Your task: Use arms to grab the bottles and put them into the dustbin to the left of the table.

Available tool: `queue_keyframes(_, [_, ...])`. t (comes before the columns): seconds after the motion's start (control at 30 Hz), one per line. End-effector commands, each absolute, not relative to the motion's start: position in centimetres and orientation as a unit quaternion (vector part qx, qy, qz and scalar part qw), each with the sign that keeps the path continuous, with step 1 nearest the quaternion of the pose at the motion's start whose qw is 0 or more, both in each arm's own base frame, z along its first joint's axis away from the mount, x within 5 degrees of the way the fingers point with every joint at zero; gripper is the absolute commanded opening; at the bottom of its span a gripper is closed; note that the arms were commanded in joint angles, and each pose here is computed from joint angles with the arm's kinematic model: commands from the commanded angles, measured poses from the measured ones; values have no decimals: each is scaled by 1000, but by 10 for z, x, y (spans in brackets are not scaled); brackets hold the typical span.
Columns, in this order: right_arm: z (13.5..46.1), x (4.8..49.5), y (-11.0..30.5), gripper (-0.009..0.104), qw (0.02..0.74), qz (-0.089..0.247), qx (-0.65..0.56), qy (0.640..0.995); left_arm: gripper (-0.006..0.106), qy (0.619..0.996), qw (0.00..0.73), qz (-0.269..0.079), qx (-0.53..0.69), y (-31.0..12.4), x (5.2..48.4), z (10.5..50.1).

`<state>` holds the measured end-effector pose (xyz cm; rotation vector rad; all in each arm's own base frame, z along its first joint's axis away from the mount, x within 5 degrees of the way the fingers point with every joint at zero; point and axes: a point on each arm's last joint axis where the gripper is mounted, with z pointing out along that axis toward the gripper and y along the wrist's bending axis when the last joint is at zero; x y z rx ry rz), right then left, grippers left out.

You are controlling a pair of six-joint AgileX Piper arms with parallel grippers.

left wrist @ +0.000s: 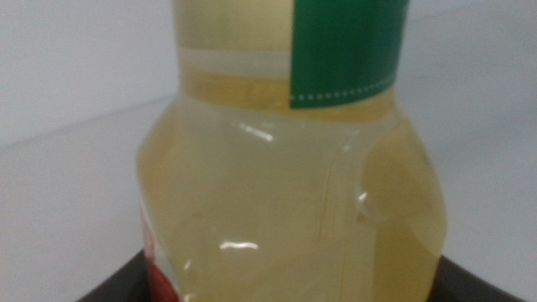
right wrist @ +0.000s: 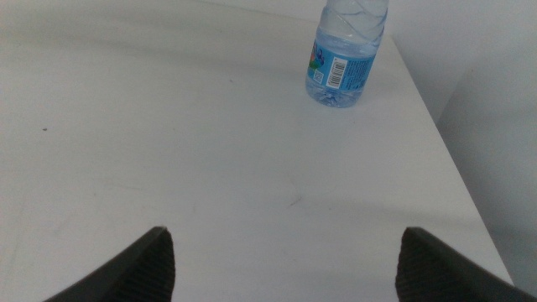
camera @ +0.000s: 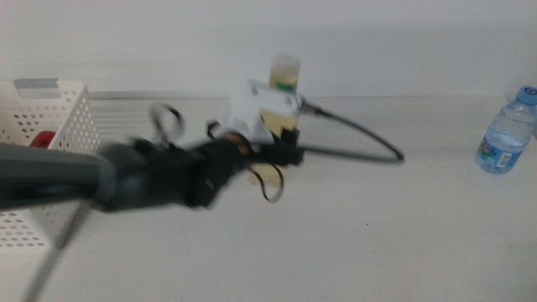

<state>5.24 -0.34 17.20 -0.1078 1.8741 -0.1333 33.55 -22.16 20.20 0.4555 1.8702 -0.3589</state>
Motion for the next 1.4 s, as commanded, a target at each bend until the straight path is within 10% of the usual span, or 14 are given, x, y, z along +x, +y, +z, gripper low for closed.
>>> queue_keyframes(0.0, [181, 52, -3, 74, 628, -66, -51, 774, -5, 724, 645, -162, 181, -201, 324, 295])
queue_keyframes(0.53, [181, 52, -3, 74, 628, -66, -51, 774, -5, 866, 472, -102, 133, -77, 315, 401])
queue_keyframes(1.37, [181, 52, -3, 74, 628, -66, -51, 774, -5, 967, 253, 40, -16, 86, 363, 377])
